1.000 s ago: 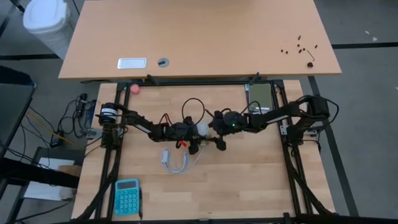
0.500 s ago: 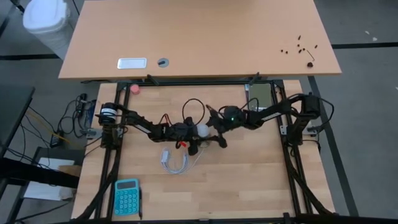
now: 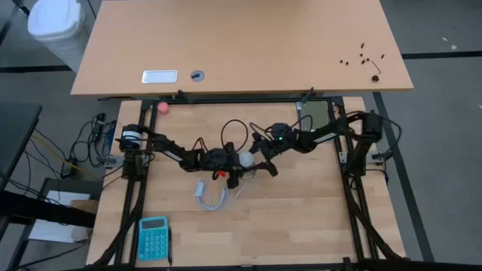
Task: Screw lightbulb
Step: Insert the lightbulb into the lamp holder
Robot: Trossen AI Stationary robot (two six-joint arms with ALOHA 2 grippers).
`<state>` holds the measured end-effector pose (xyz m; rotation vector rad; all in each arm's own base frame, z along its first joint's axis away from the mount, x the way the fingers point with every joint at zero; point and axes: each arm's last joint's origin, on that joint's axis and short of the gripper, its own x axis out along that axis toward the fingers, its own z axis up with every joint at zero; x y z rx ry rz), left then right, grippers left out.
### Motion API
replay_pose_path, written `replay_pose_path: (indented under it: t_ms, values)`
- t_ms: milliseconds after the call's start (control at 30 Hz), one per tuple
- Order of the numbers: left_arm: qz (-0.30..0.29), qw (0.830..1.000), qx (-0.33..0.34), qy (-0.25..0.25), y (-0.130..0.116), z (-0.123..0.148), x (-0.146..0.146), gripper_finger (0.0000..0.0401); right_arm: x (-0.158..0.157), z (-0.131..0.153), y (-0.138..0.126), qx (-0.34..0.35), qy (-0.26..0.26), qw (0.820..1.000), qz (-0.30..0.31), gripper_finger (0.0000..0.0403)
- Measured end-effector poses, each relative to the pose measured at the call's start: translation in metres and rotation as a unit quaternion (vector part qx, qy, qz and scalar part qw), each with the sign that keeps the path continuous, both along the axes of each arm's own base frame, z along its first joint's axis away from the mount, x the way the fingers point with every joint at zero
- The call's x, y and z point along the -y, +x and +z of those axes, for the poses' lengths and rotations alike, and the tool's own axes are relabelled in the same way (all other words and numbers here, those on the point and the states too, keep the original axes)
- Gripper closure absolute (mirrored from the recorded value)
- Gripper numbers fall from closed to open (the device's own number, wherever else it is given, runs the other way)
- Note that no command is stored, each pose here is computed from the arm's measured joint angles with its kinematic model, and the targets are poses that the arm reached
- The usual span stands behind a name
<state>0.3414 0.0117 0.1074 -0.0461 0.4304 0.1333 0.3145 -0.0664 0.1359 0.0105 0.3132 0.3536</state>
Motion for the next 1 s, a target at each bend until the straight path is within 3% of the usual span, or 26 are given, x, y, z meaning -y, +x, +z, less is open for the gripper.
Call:
replay_pose_path:
  t_ms: [233, 400, 733, 900, 1000]
  values:
    - [-0.019, 1.000, 0.000, -0.004, 0.000, 0.000, 0.001, 0.0204, 0.004, -0.025, 0.008, 0.023, 0.026, 0.999, 0.034, 0.0072]
    - [-0.047, 0.999, -0.005, -0.003, 0.000, 0.000, 0.002, 0.0204, 0.006, -0.023, 0.010, 0.071, 0.016, 0.996, 0.056, 0.0058]
    - [-0.093, 0.996, -0.002, 0.004, 0.000, 0.000, 0.005, 0.0204, 0.003, -0.020, 0.009, 0.087, 0.027, 0.990, 0.111, 0.0091]
    - [-0.108, 0.994, 0.000, 0.007, 0.000, 0.000, 0.006, 0.0204, 0.006, -0.038, 0.013, 0.081, 0.043, 0.989, 0.119, 0.0116]
    - [-0.113, 0.994, 0.000, 0.005, 0.000, 0.000, 0.006, 0.0204, 0.007, -0.040, 0.015, 0.111, 0.051, 0.985, 0.125, 0.0123]
